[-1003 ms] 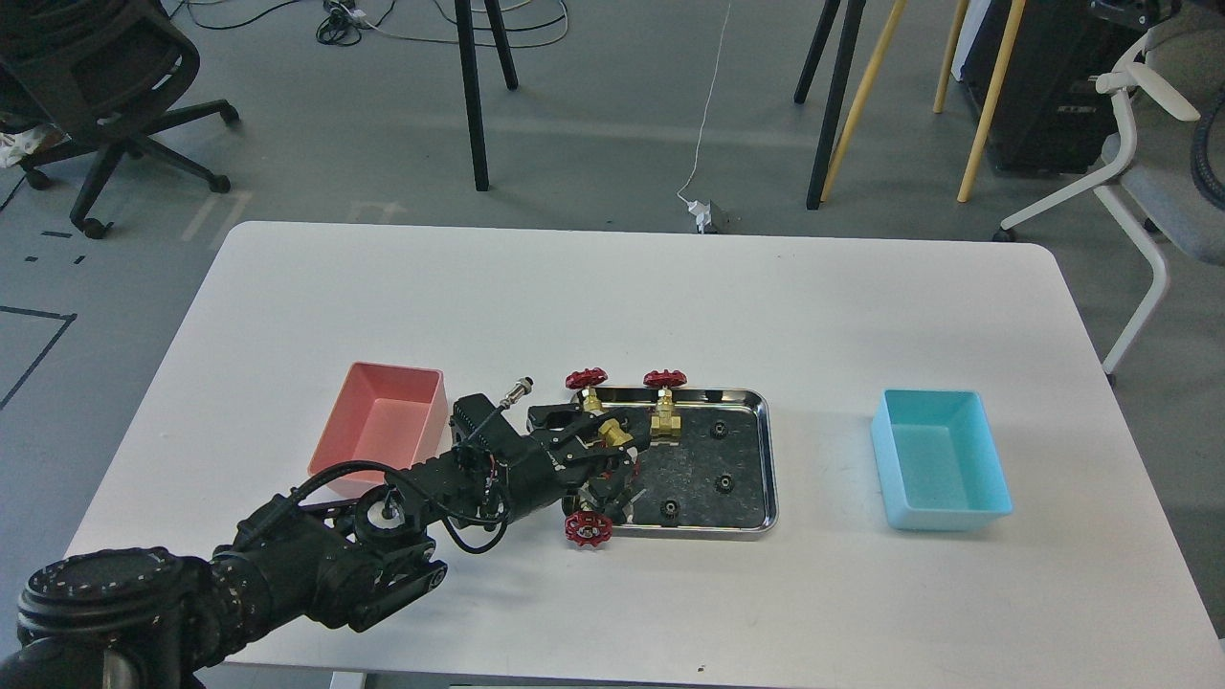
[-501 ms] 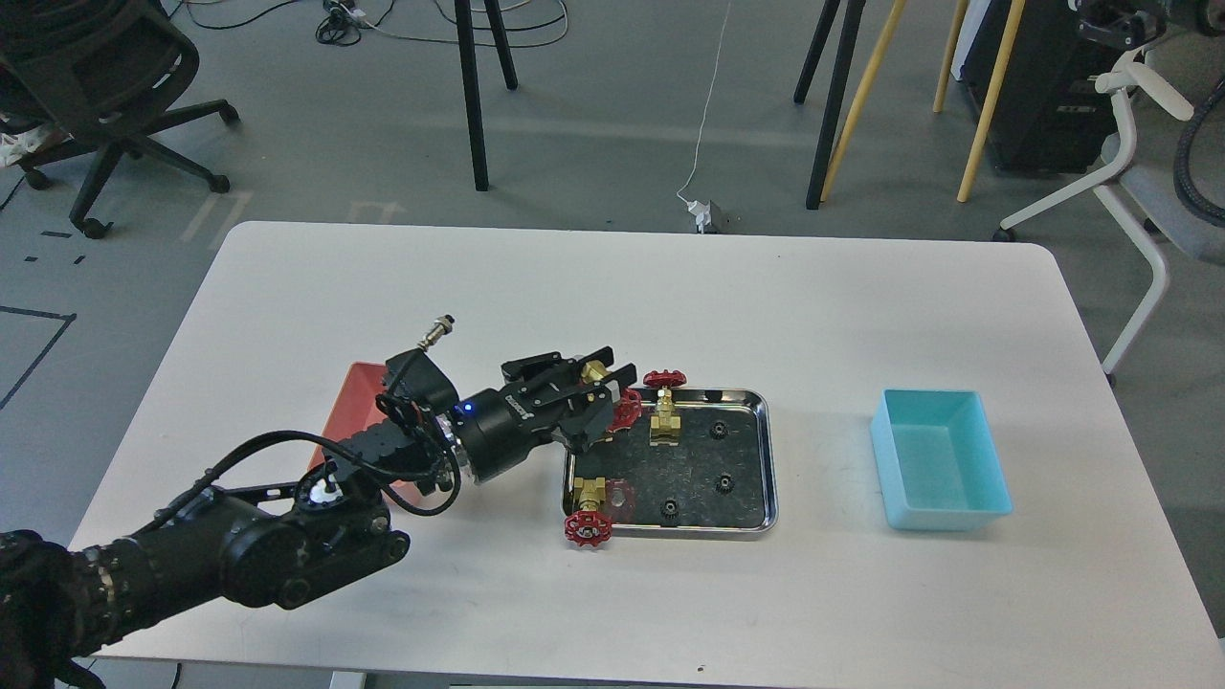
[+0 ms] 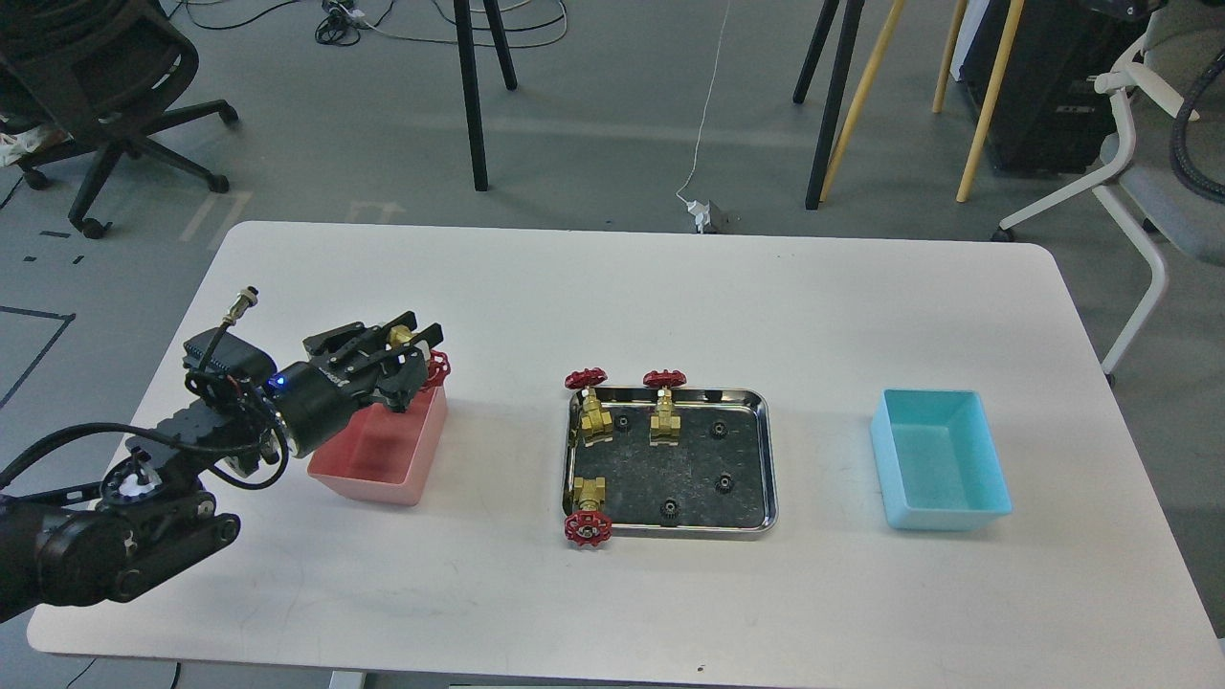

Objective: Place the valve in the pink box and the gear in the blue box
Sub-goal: 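Carry the valve with the left gripper over the pink box and release, then withdraw the left arm and bring the right gripper toward the tray, then lower the right gripper onto the tray and grasp the small gear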

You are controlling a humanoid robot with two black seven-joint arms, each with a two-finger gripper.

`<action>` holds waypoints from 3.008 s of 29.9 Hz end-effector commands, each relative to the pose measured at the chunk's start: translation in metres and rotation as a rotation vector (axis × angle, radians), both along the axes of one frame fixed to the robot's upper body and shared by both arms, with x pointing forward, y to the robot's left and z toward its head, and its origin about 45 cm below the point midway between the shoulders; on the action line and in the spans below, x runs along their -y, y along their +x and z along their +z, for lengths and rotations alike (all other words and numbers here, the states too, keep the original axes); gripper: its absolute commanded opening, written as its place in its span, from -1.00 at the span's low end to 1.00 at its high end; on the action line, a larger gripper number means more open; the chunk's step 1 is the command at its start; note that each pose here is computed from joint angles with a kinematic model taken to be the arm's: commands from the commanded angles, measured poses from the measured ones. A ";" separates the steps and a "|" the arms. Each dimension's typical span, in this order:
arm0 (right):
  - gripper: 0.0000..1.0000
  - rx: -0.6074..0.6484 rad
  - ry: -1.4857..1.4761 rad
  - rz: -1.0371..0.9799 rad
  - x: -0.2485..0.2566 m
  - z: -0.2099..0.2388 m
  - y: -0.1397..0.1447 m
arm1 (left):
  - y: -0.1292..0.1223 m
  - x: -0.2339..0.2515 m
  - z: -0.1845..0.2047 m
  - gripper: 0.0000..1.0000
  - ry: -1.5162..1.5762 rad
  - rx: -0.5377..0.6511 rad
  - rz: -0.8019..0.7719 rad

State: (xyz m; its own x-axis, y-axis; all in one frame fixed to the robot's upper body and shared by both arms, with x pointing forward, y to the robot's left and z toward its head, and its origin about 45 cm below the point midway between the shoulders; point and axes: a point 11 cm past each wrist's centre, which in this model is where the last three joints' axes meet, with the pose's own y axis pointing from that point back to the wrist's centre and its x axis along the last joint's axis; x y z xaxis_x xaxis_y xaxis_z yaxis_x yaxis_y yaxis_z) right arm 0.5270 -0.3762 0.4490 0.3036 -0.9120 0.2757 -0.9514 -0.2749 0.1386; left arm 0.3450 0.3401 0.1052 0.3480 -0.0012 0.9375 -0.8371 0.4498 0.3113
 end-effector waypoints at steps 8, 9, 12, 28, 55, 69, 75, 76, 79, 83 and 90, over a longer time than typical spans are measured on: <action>0.98 -0.002 0.002 0.003 -0.004 -0.001 0.002 | -0.026 -0.026 -0.029 -0.74 0.041 -0.073 0.057; 0.98 0.001 0.002 0.003 -0.004 0.000 0.002 | -0.028 -0.026 -0.031 -0.71 0.040 -0.079 0.059; 0.98 0.002 0.002 0.004 -0.005 0.001 0.002 | -0.030 -0.022 -0.034 -0.41 0.027 -0.084 0.061; 0.98 0.014 0.005 0.007 -0.013 0.006 0.005 | 0.017 0.000 0.009 0.88 -0.128 0.035 0.128; 0.98 -0.242 -0.908 1.032 -0.168 -0.253 -0.146 | 0.166 -0.075 0.420 0.93 -1.328 0.016 0.244; 0.97 -0.236 -1.163 1.315 -0.211 -0.310 -0.181 | 0.164 -0.074 0.440 0.93 -1.337 0.058 0.229; 0.88 -0.258 -1.250 1.314 -0.214 -0.329 -0.171 | 0.164 -0.076 0.448 0.93 -1.344 0.089 0.236; 0.84 -0.254 -1.255 1.321 -0.219 -0.331 -0.171 | 0.163 -0.077 0.449 0.93 -1.344 0.092 0.237; 0.76 -0.240 -1.300 1.327 -0.224 -0.337 -0.167 | 0.162 -0.078 0.452 0.93 -1.344 0.099 0.236; 0.63 -0.233 -1.318 1.332 -0.230 -0.340 -0.165 | 0.161 -0.081 0.453 0.93 -1.345 0.104 0.242; 0.58 -0.243 -1.355 1.378 -0.232 -0.349 -0.173 | 0.161 -0.089 0.451 0.93 -1.350 0.115 0.265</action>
